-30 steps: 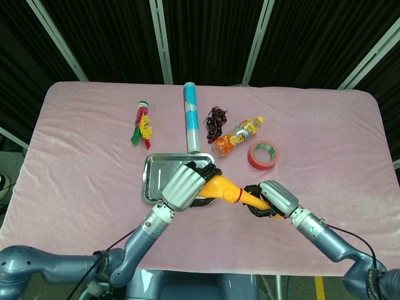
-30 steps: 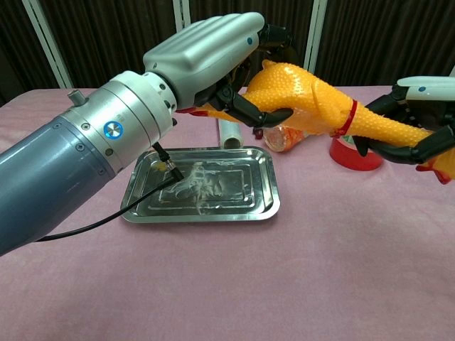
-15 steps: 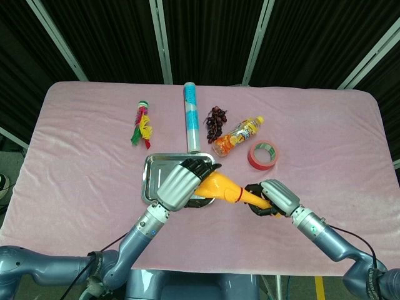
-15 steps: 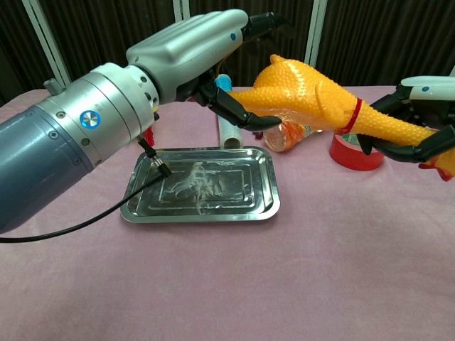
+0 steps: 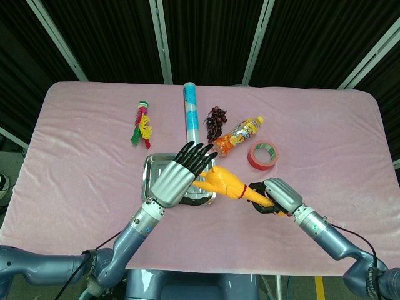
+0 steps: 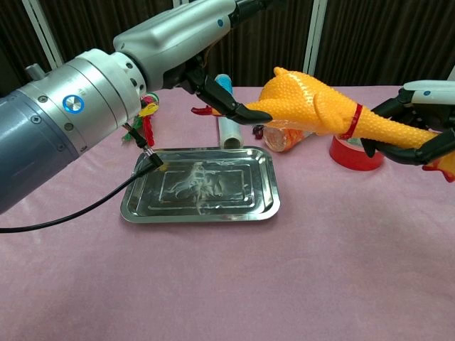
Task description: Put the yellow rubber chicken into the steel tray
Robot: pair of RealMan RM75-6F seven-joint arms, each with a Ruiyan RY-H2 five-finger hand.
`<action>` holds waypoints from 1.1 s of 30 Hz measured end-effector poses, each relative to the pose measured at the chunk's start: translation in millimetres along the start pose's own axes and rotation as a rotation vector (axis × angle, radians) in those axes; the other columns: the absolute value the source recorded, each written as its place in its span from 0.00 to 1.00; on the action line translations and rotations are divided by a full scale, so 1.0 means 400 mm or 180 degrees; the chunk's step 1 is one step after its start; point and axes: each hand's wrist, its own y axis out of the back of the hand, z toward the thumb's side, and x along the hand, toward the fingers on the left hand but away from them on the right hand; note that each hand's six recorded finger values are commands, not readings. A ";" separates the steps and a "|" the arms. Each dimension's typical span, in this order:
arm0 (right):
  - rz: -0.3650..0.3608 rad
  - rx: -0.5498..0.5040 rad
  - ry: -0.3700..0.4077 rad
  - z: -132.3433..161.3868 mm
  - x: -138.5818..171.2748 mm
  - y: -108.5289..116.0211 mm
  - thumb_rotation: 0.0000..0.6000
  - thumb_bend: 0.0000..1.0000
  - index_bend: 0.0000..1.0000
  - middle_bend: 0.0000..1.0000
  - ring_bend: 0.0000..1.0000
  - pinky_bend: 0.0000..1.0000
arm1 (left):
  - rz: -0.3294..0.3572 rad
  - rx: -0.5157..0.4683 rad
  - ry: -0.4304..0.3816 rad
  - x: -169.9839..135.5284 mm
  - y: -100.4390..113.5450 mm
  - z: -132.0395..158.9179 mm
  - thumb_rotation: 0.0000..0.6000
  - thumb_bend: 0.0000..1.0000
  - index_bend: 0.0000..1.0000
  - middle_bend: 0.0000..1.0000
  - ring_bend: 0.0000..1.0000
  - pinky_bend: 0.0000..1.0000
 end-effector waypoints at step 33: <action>0.0215 0.0183 0.0201 0.040 -0.208 -0.052 1.00 1.00 1.00 0.80 0.75 0.89 | -0.0209 0.0151 0.0937 -0.407 0.194 -0.300 1.00 0.00 0.00 0.00 0.00 0.00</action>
